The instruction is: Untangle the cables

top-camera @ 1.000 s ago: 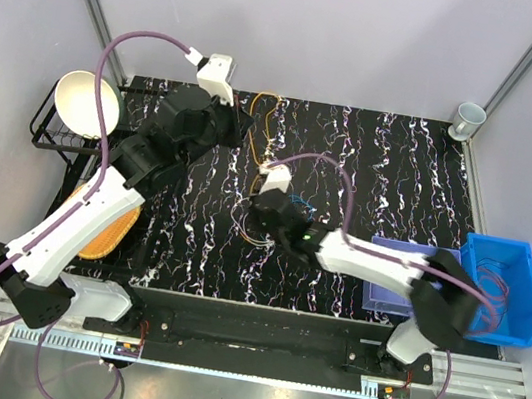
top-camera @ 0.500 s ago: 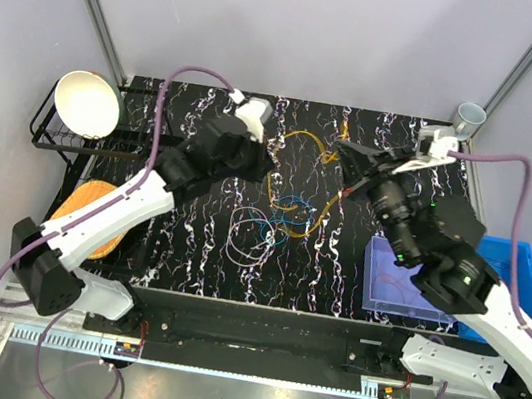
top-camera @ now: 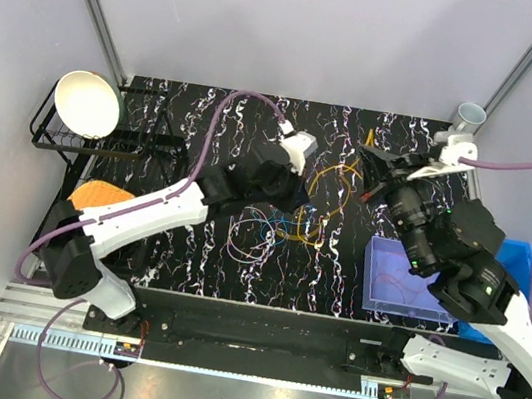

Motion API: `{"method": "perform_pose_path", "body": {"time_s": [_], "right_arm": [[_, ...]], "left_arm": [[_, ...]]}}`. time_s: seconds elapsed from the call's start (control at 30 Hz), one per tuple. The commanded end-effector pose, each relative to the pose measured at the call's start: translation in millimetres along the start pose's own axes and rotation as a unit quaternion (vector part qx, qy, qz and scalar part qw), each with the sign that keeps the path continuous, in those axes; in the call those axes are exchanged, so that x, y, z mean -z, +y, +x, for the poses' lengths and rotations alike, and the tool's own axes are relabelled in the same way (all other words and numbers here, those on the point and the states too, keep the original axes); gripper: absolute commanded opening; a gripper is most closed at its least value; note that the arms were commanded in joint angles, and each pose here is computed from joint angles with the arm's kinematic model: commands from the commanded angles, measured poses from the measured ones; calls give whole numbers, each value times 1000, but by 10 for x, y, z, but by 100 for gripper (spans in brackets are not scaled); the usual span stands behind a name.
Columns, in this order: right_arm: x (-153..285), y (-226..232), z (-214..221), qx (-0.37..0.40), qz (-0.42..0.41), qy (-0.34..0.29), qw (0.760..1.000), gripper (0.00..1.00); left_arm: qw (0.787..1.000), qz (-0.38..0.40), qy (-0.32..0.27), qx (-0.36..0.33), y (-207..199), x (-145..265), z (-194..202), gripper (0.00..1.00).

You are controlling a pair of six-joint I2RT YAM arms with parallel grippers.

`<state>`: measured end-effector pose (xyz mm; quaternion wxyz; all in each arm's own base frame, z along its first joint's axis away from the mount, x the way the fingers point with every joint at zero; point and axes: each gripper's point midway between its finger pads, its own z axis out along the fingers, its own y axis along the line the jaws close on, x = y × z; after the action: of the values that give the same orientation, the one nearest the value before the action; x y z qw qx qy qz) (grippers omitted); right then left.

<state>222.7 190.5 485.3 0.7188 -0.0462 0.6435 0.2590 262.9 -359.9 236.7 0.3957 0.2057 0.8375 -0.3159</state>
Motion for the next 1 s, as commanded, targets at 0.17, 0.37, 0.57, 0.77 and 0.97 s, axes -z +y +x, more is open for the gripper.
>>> {"method": "perform_pose_path", "body": {"time_s": [0.17,0.37,0.57,0.77,0.97], "right_arm": [[226,-412,-111,9,77,-12,997,0],[386,-768,-156,32,158,-12,987,0],[617,-1075,-124,30,215,-13,976,0],[829,-1303,-137,32,254,-11,967,0],[979,-1446,-97,27,273,-9,962,0]], "left_arm": [[994,101,-31,-22,-814,-224,-280,0],[989,141,-25,-26,-1119,-405,-309,0],[984,178,-10,-30,-1414,-667,-264,0],[977,212,5,-29,-1693,-893,-163,0],[973,230,24,-24,-1872,-1160,0,0]]}}
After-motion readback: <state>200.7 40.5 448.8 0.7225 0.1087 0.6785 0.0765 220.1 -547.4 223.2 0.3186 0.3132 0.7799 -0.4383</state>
